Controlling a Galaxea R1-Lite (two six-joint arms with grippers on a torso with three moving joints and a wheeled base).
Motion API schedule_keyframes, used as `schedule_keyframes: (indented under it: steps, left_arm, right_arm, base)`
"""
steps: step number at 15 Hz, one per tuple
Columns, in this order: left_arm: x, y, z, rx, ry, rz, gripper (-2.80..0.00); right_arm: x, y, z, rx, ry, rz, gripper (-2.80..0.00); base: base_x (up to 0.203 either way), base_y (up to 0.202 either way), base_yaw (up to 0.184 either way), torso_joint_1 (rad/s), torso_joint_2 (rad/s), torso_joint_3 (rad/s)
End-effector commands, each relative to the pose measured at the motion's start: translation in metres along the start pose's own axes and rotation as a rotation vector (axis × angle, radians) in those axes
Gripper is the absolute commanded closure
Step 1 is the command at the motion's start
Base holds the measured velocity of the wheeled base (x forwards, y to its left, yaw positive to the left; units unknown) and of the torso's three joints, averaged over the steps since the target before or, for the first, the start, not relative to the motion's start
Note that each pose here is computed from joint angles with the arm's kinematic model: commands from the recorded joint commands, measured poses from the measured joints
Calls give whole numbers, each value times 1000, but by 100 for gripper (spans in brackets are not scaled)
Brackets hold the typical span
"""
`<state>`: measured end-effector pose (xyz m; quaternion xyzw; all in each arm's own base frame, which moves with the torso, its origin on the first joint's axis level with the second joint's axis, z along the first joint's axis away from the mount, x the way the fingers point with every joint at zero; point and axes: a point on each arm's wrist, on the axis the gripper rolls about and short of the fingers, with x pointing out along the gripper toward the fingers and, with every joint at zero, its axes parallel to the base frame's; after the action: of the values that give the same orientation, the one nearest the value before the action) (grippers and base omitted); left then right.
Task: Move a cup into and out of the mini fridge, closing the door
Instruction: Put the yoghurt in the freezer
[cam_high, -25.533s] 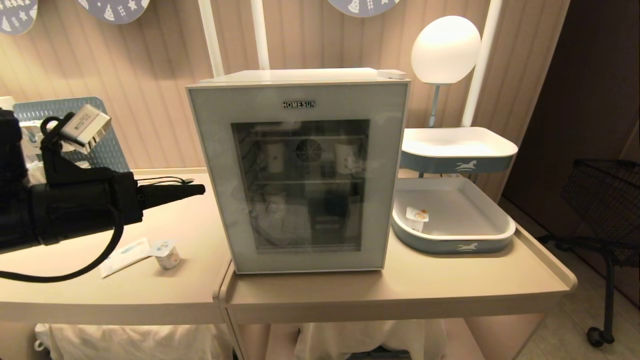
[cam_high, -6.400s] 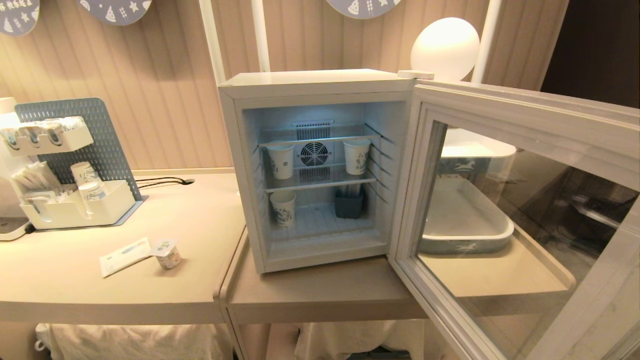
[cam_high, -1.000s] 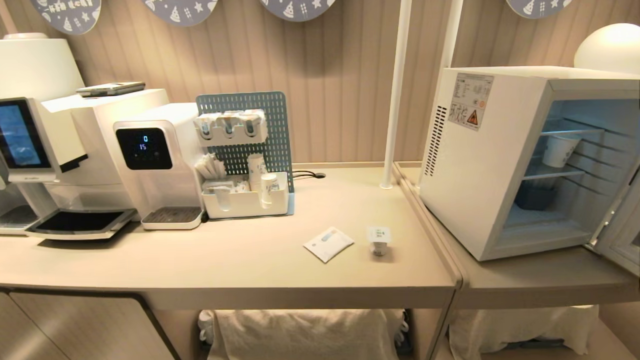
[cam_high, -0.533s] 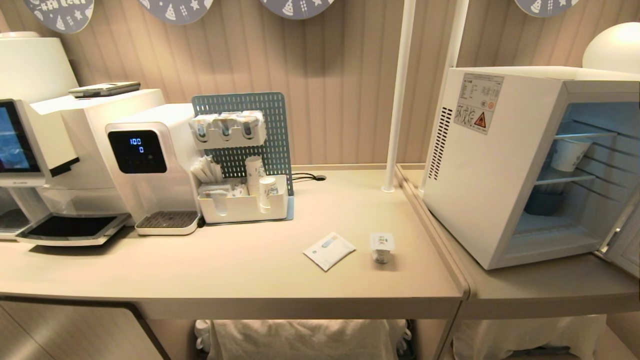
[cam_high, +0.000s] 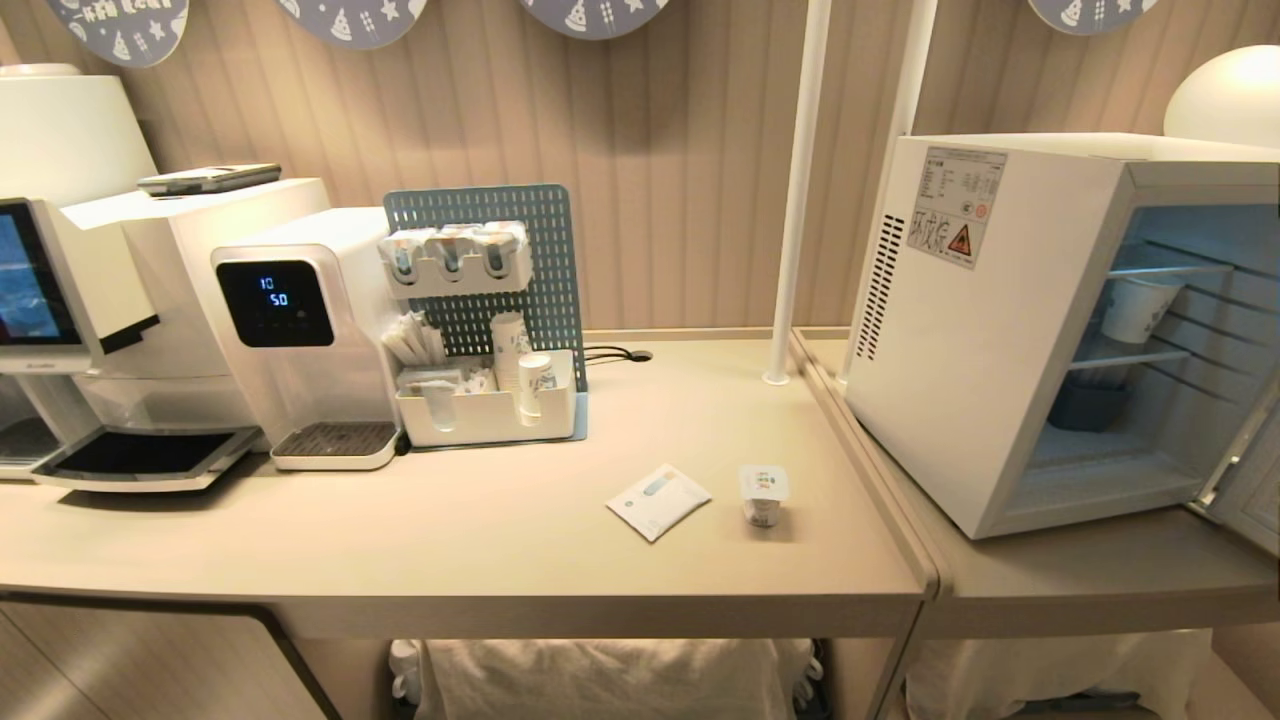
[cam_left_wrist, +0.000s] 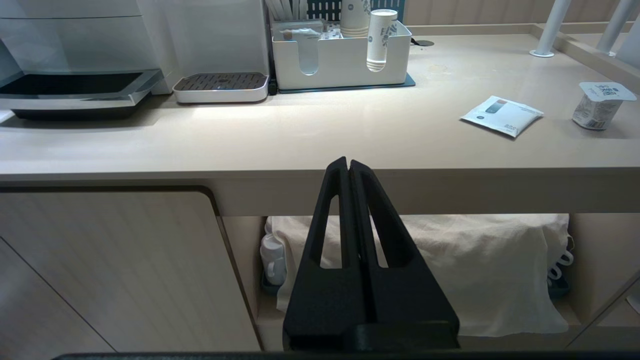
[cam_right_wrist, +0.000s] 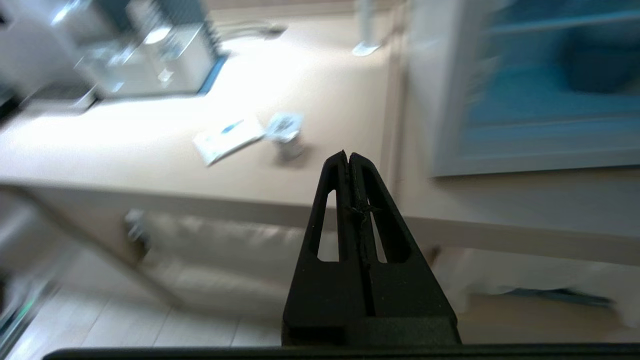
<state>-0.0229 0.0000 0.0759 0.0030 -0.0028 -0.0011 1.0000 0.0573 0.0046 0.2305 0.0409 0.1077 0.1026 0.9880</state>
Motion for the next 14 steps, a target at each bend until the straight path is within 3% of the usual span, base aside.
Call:
schedule_keyframes:
  steps: [1, 4, 7, 11, 14]
  left_arm:
    - [0, 0, 0, 0, 2, -1, 0]
    - [0, 0, 0, -1, 2, -1, 0]
    - [0, 0, 0, -1, 1, 1, 0]
    - [0, 0, 0, -4, 2, -1, 0]
    - [0, 0, 0, -4, 1, -1, 0]
  right_arm:
    - [75, -14, -6, 60, 248, 142, 0]
    - [141, -28, -39, 8, 347, 355, 0]
    - [172, -37, -82, -109, 335, 507, 0]
    - [207, -48, -133, -125, 352, 539, 0]
    - [246, -61, -191, -133, 389, 472, 0]
  base:
    - [0, 0, 0, 0, 0, 0]
    - [0, 0, 0, 0, 0, 0]
    - [0, 0, 0, 0, 0, 0]
    - [0, 0, 0, 0, 0, 0]
    - [0, 0, 0, 0, 0, 0]
